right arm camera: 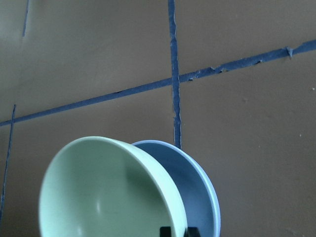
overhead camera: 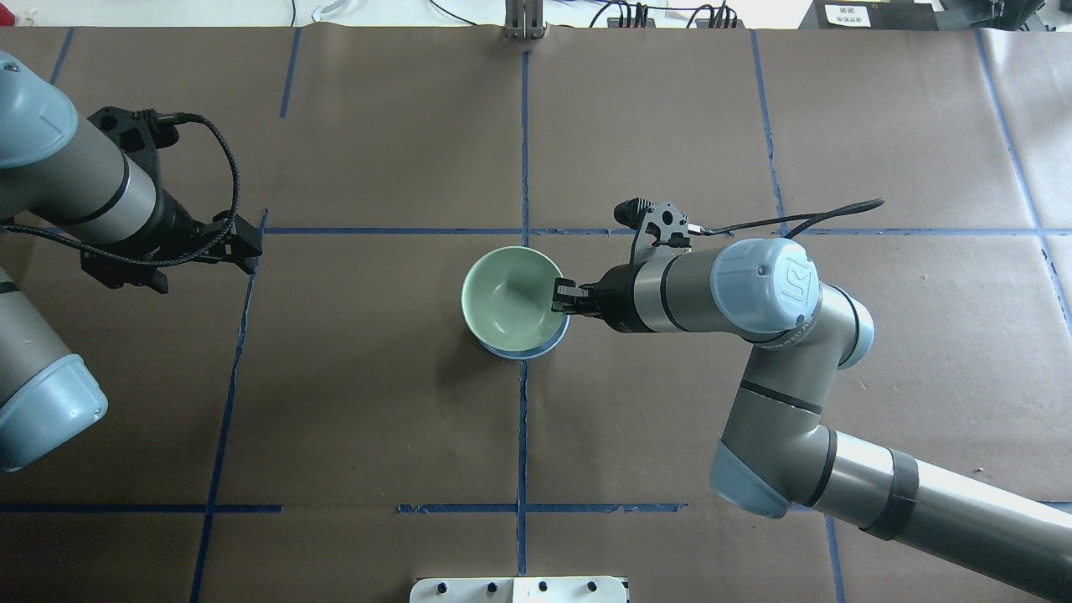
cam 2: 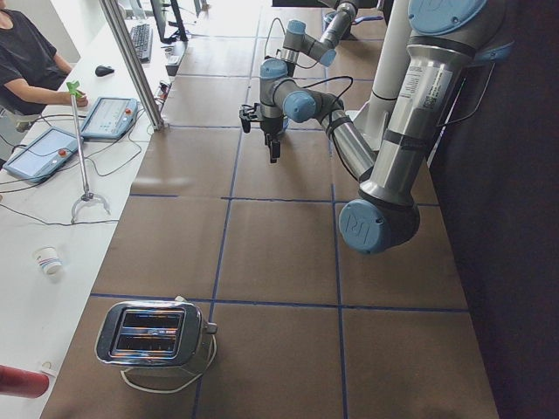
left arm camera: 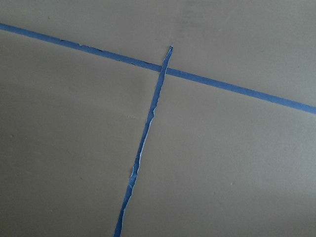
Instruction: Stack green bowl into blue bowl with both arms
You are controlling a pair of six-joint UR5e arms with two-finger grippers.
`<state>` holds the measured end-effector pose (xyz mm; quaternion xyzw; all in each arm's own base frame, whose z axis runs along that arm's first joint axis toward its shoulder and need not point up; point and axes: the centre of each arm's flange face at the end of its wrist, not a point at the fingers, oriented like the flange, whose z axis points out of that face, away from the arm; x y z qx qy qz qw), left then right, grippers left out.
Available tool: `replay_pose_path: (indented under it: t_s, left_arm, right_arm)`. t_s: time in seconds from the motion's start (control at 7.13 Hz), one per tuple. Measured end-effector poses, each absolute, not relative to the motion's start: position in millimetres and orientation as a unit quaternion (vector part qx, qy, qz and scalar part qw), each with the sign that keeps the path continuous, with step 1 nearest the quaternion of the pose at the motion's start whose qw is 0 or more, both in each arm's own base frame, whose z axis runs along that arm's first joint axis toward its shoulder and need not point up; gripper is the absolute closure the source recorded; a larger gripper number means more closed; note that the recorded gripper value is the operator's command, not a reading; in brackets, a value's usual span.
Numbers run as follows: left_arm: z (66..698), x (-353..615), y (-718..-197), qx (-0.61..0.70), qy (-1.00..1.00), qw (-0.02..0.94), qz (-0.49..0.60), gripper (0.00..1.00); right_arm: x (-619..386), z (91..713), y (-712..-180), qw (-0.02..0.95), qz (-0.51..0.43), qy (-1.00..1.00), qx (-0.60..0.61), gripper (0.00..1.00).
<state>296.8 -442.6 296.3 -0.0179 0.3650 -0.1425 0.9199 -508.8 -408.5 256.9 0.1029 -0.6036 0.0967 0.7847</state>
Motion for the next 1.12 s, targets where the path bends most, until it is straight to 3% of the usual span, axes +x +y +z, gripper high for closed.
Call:
replay_pose_path:
  t_s: [0.7,1.12]
  left_arm:
    - [305,282,-446,-0.020,0.361,0.920,-0.151,0.00]
    - [352,212,-461,0.011,0.335,0.938,-0.091,0.00]
  right_arm:
    - [-483,269,-445,0.831,0.111,-0.536,0.101,0.00]
    - [-401,282,-484,0.897,0.029,-0.429,0.103,0.00]
